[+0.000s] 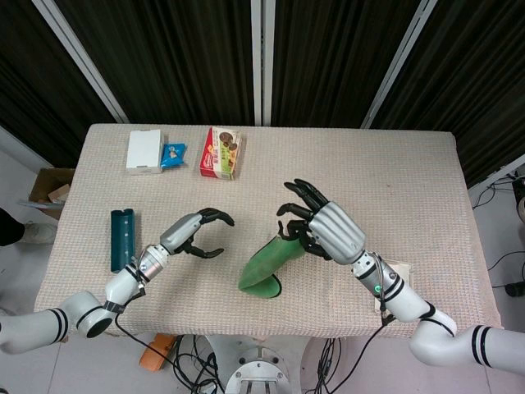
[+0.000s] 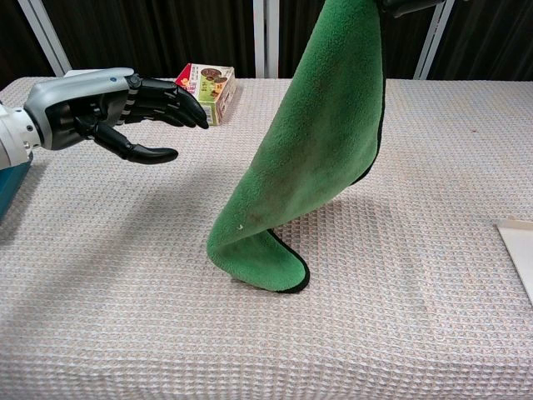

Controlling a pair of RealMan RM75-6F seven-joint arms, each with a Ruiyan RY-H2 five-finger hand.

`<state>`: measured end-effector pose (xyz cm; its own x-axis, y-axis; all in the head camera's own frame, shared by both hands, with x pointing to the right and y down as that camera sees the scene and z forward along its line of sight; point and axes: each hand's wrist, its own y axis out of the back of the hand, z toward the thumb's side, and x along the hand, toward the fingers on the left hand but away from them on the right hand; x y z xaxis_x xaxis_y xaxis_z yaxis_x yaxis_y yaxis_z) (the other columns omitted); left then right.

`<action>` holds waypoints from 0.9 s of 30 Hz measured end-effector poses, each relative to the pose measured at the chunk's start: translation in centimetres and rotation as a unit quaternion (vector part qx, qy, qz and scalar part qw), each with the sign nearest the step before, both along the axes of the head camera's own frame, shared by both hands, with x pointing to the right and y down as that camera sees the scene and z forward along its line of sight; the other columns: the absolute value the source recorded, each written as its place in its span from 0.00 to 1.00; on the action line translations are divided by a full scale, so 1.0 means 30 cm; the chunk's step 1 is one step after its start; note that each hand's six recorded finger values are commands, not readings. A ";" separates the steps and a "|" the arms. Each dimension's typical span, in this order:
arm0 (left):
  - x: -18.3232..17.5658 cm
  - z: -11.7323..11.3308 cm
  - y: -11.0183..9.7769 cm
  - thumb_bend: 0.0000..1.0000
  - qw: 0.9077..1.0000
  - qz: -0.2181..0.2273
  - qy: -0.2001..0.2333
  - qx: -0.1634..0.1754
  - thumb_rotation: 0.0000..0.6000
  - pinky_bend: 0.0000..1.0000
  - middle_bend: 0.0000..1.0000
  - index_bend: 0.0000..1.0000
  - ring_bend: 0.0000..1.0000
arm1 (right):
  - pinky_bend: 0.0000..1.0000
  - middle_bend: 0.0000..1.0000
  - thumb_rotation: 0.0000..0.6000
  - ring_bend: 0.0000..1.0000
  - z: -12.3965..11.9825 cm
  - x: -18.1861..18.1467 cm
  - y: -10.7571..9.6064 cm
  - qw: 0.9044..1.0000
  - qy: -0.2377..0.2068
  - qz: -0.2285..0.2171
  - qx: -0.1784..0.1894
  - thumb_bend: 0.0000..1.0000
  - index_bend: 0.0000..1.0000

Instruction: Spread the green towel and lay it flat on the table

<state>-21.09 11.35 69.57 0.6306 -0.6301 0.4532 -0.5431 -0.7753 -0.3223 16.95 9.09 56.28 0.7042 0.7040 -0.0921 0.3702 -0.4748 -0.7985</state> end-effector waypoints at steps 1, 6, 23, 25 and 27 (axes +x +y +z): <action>-0.001 0.001 -0.001 0.27 1.000 0.000 -0.001 0.000 1.00 0.13 0.25 0.30 0.18 | 0.02 0.32 1.00 0.01 0.003 -0.002 -0.002 1.000 -0.001 0.000 -0.002 0.68 0.79; 0.009 0.009 -0.013 0.27 1.000 0.004 -0.003 -0.006 1.00 0.13 0.25 0.30 0.18 | 0.02 0.32 1.00 0.01 0.008 -0.011 -0.011 1.000 -0.005 -0.003 -0.008 0.68 0.79; 0.278 0.053 -0.097 0.28 0.989 0.076 0.098 -0.076 1.00 0.13 0.17 0.29 0.13 | 0.02 0.32 1.00 0.01 0.041 -0.023 -0.074 1.000 0.013 -0.002 -0.020 0.68 0.79; 0.314 0.067 -0.106 0.28 0.988 0.087 0.100 -0.075 1.00 0.13 0.17 0.29 0.13 | 0.02 0.32 1.00 0.01 0.046 -0.024 -0.078 1.000 0.014 -0.002 -0.022 0.68 0.79; 0.356 0.083 -0.107 0.28 0.987 0.098 0.102 -0.077 1.00 0.13 0.16 0.29 0.13 | 0.02 0.32 1.00 0.01 0.049 -0.025 -0.081 1.000 0.015 -0.002 -0.022 0.68 0.79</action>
<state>-10.41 8.14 72.07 0.8217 -0.4199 0.3854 -0.4190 -0.9034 -0.0910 16.19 6.67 57.76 0.7035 0.6958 -0.1450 0.3438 -0.5117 -0.7874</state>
